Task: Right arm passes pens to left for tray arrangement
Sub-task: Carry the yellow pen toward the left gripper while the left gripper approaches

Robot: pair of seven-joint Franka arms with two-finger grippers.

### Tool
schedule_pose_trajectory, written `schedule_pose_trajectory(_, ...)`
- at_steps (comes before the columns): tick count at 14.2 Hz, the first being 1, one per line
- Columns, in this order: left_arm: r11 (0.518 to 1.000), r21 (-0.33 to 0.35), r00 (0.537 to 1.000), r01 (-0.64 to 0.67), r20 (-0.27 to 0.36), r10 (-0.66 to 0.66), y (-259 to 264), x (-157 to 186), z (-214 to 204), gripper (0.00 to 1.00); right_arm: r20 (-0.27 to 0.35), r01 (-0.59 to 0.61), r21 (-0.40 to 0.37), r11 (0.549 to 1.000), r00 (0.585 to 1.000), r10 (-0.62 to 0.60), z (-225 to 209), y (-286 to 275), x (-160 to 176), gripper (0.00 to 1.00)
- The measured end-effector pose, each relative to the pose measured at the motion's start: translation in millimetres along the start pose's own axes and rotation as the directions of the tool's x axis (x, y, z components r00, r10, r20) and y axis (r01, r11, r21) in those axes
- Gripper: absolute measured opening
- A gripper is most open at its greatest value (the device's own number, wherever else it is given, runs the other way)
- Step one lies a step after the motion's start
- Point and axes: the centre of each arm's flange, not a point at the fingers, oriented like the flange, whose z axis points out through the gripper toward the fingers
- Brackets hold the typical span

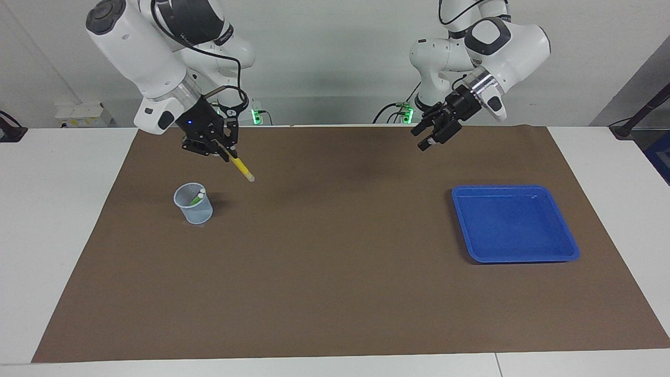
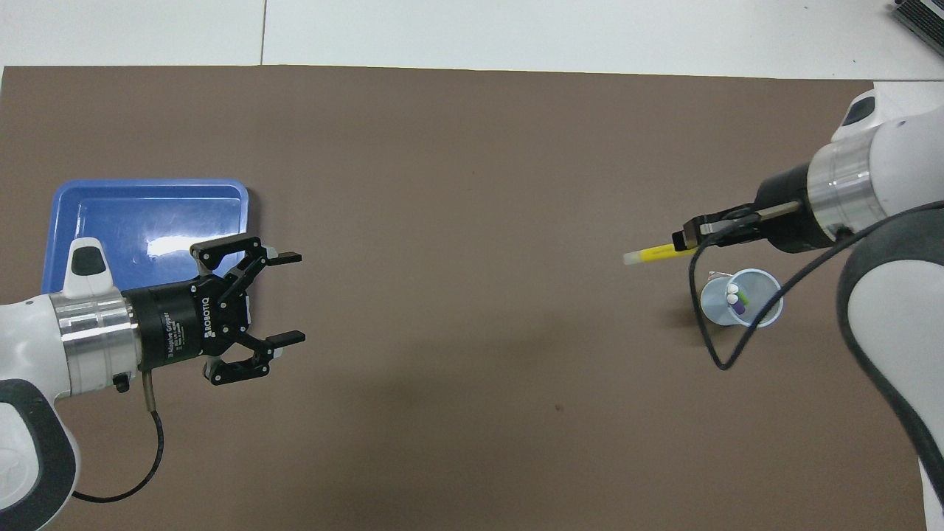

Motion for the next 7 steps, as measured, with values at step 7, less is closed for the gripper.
schedule_pose_trajectory(7,0.985,-0.1,0.99,0.143,0.021,-0.141,-1,-50,35,1.0,-0.062,-0.294,0.17,0.941,0.949,0.308,52,-103,-3,0.17)
